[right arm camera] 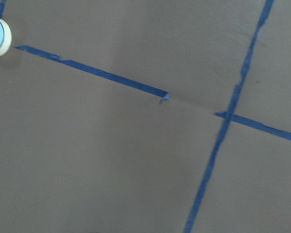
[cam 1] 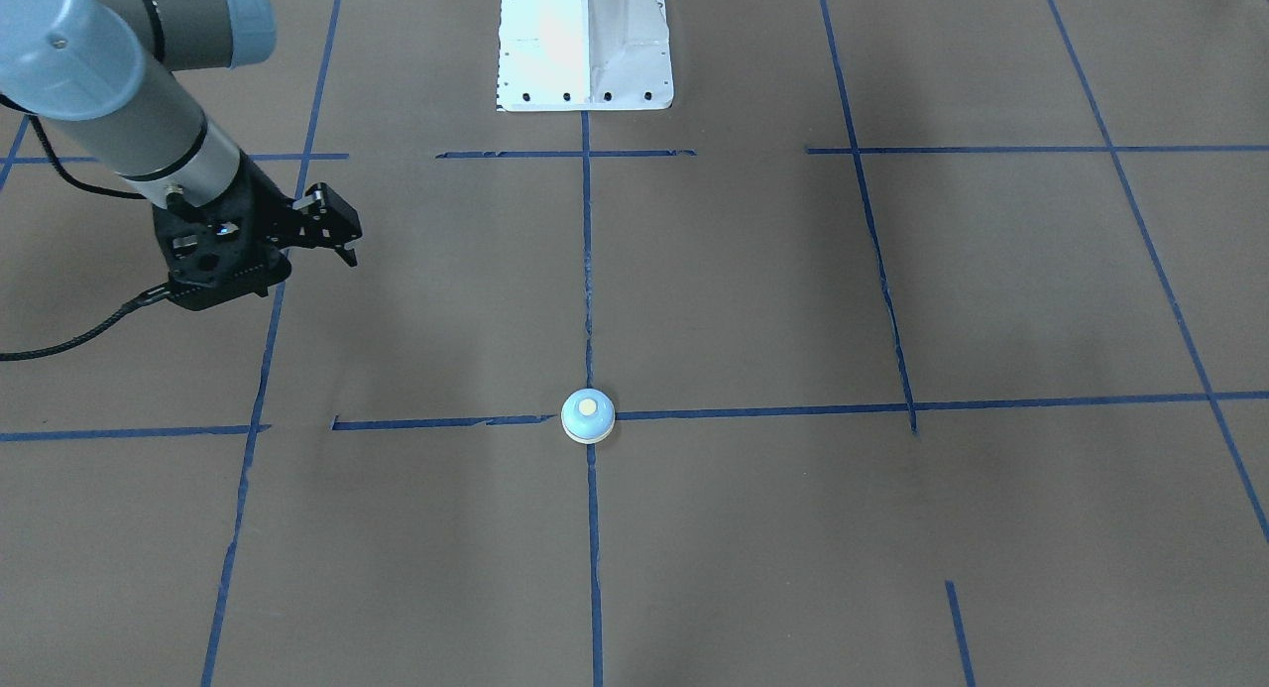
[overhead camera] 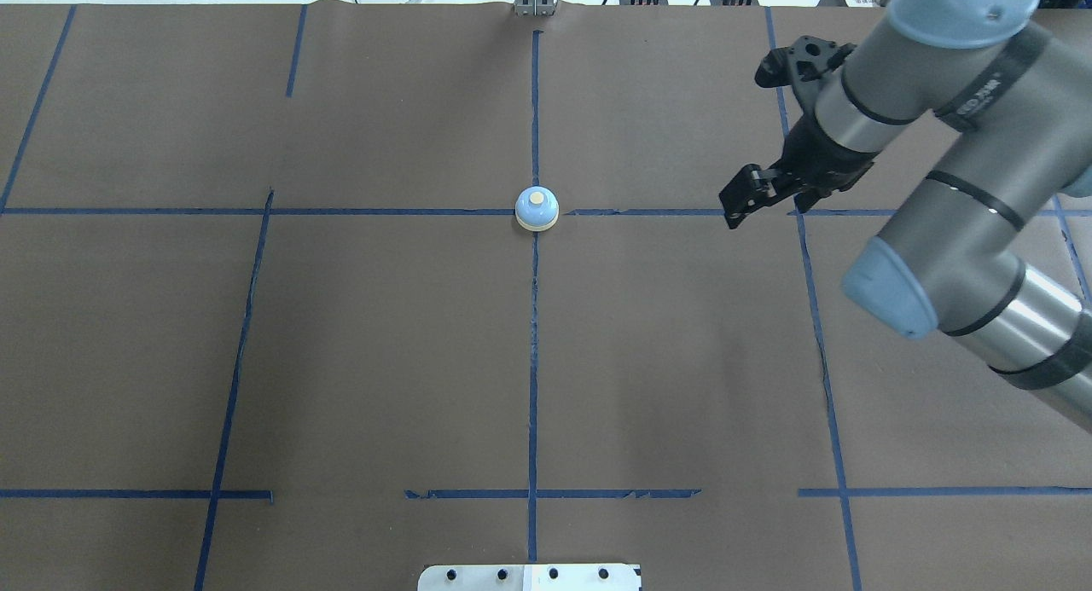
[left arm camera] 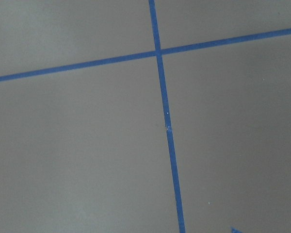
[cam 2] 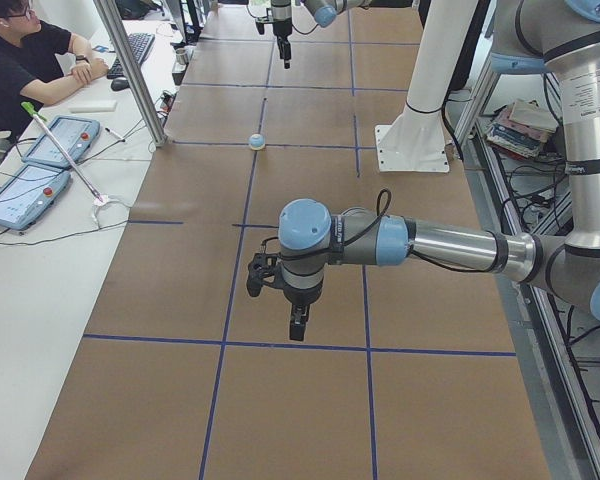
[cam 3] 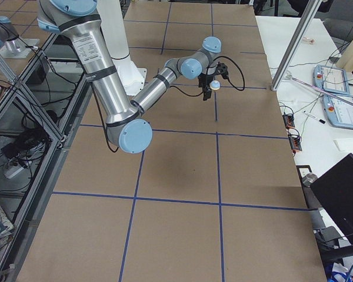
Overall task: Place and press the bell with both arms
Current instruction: 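Move the right gripper above the bell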
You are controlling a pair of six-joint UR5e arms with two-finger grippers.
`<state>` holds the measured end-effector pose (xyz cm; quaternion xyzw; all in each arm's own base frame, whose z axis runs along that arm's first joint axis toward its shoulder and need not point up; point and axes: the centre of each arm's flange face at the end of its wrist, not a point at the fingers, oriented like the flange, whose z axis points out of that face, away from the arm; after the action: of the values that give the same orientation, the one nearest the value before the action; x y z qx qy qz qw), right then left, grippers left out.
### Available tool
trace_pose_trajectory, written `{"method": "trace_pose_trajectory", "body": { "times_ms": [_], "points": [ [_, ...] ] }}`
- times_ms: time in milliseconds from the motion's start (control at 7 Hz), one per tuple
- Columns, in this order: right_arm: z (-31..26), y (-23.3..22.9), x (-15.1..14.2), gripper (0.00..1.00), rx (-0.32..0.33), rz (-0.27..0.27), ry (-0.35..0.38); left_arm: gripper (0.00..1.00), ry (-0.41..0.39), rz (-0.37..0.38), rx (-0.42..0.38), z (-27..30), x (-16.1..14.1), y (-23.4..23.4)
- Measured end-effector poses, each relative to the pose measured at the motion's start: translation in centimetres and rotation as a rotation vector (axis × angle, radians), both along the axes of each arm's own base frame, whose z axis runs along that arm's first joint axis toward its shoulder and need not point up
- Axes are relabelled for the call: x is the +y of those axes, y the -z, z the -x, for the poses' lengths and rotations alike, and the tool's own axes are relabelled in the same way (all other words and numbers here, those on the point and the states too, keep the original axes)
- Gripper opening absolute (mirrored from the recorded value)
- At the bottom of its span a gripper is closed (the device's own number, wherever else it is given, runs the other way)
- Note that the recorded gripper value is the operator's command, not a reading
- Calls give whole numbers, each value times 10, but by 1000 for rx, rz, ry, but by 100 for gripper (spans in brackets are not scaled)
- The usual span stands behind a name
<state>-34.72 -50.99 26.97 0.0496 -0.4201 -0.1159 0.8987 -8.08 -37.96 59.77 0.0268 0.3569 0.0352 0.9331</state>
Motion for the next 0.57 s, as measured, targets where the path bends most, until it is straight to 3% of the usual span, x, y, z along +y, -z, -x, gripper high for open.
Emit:
{"method": "trace_pose_trajectory", "body": {
  "times_ms": [143, 286, 429, 571],
  "points": [
    [50, 28, -10, 39, 21, 35, -47, 100, 7, 13, 13, 4, 7, -6],
    [99, 56, -24, 18, 42, 74, -91, 100, 10, 18, 18, 6, 9, -8],
    [143, 79, -37, 3, 46, 109, -122, 100, 14, 21, 20, 6, 10, -8],
    [182, 94, -51, 1, 35, 137, -152, 100, 18, 25, 20, 6, 10, -8]
  ]
}}
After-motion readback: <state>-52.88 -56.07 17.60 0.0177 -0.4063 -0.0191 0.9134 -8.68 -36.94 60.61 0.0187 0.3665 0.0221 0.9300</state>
